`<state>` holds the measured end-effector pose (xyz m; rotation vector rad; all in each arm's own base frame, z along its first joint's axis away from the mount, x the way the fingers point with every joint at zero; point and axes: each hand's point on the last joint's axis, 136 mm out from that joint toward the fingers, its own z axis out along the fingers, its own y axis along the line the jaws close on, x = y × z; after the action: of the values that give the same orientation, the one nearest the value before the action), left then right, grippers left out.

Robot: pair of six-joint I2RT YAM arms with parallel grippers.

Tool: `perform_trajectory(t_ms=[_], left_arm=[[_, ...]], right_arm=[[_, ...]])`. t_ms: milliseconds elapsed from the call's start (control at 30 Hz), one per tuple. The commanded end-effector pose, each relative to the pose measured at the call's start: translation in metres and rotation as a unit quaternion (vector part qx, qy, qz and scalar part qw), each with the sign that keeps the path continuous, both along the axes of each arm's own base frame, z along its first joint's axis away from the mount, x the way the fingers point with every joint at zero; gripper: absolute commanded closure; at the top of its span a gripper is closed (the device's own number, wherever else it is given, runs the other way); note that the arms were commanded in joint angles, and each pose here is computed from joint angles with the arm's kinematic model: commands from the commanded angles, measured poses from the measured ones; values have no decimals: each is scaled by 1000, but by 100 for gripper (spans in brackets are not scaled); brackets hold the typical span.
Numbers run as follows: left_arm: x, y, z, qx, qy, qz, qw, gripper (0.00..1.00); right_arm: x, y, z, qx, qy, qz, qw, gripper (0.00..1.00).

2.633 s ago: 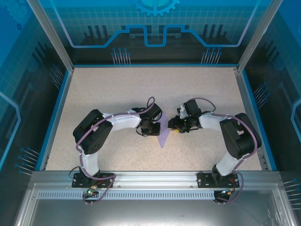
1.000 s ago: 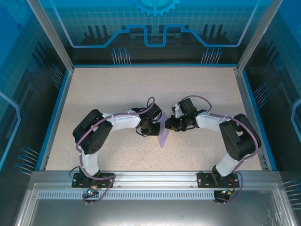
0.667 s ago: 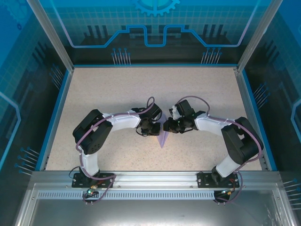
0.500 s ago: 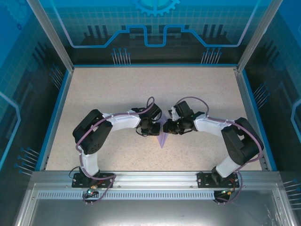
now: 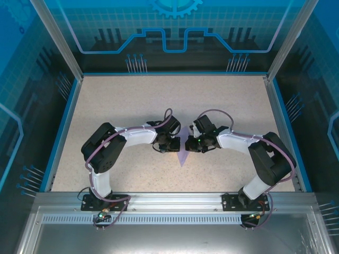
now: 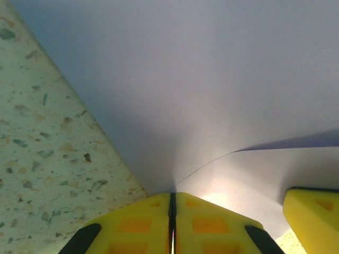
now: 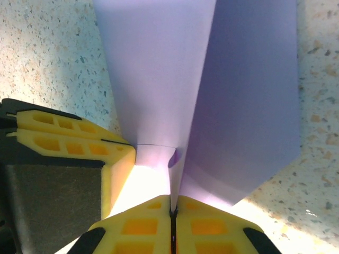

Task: Fold a paper plane with a square sheet of paper (pick it up from the middle)
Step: Fourth fold the wing at the center of the table.

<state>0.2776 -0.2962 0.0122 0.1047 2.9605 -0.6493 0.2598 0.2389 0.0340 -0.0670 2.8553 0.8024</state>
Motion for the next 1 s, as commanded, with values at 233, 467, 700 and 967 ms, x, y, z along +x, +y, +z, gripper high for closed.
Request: perform_trajectory(t_ms=[233,467,700,967], left_arm=[[-10,18,-21,13,22,15,1000,90],[-10,21,-23,3,24,21,999,91],[-9,24,-24,0,23,24,999,92],[-11,30,-27,-3,25,30,999,94]], right_arm=[[2,17,5,3,-9,21,1000,92],[2,23,6,21,-5,18,1000,92],[5,31,9,54,4,11,998,92],[4,33,5,61,11,11,998,91]])
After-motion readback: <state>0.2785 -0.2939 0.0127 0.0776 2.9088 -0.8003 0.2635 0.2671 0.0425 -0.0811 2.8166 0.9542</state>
